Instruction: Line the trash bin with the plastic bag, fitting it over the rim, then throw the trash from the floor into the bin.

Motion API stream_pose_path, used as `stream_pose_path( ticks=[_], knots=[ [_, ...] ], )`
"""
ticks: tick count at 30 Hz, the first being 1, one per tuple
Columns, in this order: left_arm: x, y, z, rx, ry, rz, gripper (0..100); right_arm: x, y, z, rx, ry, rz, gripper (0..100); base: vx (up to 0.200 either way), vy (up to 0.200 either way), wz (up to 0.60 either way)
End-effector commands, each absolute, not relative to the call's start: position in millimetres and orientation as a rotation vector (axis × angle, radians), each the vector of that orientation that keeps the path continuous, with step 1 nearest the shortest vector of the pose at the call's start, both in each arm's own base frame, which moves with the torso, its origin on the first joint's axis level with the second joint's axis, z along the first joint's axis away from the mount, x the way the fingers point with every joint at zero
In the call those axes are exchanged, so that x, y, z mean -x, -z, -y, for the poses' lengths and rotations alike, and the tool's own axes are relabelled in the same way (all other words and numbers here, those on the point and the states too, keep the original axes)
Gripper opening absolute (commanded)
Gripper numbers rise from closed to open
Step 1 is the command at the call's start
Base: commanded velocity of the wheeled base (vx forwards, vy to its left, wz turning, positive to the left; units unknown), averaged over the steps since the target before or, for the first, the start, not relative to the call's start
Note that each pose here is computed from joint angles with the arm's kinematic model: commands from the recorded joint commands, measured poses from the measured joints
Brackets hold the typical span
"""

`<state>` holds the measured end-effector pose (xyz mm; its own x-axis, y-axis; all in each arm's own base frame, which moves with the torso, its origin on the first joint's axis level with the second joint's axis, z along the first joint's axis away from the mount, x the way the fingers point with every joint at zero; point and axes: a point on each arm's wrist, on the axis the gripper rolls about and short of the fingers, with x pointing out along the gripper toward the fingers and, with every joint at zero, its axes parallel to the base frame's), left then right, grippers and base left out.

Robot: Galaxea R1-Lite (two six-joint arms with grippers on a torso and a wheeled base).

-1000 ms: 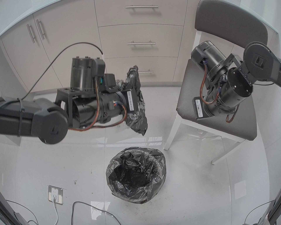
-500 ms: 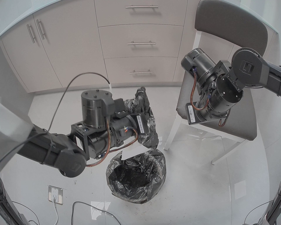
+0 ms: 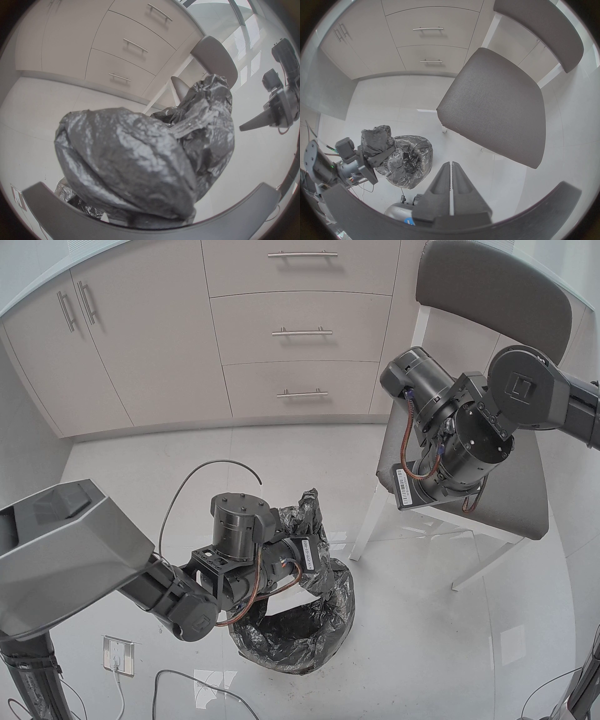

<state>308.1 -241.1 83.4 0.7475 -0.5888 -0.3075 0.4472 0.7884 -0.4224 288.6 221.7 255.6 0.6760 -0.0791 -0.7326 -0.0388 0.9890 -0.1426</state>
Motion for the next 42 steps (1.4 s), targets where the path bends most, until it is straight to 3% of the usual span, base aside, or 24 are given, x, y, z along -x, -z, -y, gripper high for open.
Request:
stream_pose_path(
  ticks=[1,22,42],
  knots=[
    [-314,-54,245,0.307,0.555,-0.493,0,-289,-255,-222,0.152,0.024,-0.83,0,0.0,0.0,0.0],
    [-328,9,251,0.241,0.518,-0.582,0,-291,-251,-224,0.161,0.028,-0.838,0,0.0,0.0,0.0],
    [-335,16,242,0.251,0.488,-0.585,0,-292,-249,-224,0.161,0.029,-0.841,0,0.0,0.0,0.0]
  ],
)
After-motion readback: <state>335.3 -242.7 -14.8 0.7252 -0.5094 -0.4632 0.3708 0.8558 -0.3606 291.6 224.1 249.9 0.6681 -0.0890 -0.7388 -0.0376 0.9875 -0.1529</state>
